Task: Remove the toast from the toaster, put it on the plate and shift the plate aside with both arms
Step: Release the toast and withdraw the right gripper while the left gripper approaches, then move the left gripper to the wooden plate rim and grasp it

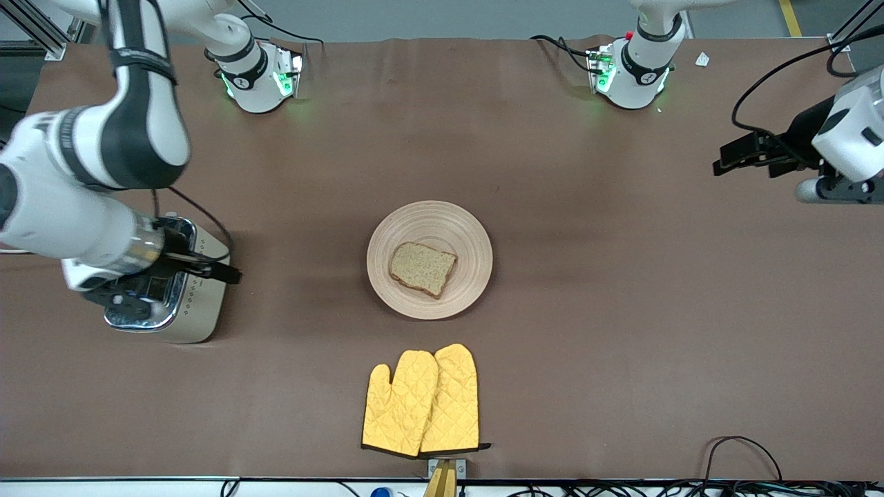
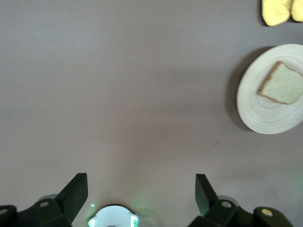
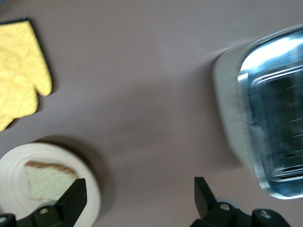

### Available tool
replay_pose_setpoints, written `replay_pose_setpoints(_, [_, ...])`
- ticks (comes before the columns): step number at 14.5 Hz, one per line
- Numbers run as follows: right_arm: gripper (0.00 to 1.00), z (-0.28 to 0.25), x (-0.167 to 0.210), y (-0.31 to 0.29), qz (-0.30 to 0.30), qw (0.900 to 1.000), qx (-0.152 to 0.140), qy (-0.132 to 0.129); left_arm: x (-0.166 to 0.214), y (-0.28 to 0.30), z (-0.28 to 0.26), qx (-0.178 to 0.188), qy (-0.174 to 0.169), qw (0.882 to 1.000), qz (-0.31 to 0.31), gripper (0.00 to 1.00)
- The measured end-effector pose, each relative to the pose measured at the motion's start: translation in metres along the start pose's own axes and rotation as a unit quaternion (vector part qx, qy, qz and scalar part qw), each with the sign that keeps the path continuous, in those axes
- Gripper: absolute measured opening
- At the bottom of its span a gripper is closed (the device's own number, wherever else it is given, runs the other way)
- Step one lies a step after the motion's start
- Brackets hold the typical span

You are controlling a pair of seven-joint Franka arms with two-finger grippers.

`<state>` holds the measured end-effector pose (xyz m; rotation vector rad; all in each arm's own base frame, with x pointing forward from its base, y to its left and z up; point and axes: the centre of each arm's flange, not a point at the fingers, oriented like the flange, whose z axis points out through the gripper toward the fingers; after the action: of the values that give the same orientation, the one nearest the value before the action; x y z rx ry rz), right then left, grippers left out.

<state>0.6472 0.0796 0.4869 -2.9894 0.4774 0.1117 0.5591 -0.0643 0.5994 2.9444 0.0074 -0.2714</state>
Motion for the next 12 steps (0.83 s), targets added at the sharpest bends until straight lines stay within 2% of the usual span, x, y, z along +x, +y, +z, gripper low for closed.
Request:
replay_pose_setpoints(3, [1.0,-0.018,0.009,0.04,-0.008,1.0,-0.013,0.008,0.043,0.006,0.043,-0.062,-0.006,0.998,0.015,1.0])
replay_pose_setpoints(6, [1.0,-0.037,0.021,0.091,0.002,1.0,-0.011,0.02,0.088,0.012,0.106,-0.135,-0.024,0.989,0.054,1.0])
replay_pose_setpoints(7, [1.0,-0.043,0.022,0.109,0.006,1.0,-0.009,0.016,0.101,0.011,0.128,-0.156,-0.028,0.985,0.068,1.0])
replay_pose_setpoints(9, [1.0,-0.06,0.016,0.143,0.012,1.0,0.001,-0.001,0.126,0.007,0.175,-0.201,-0.032,0.974,0.101,1.0])
replay_pose_setpoints(12, [1.0,-0.101,0.001,0.162,-0.001,1.0,0.019,0.015,0.153,0.006,0.251,-0.294,-0.031,0.948,0.118,1.0])
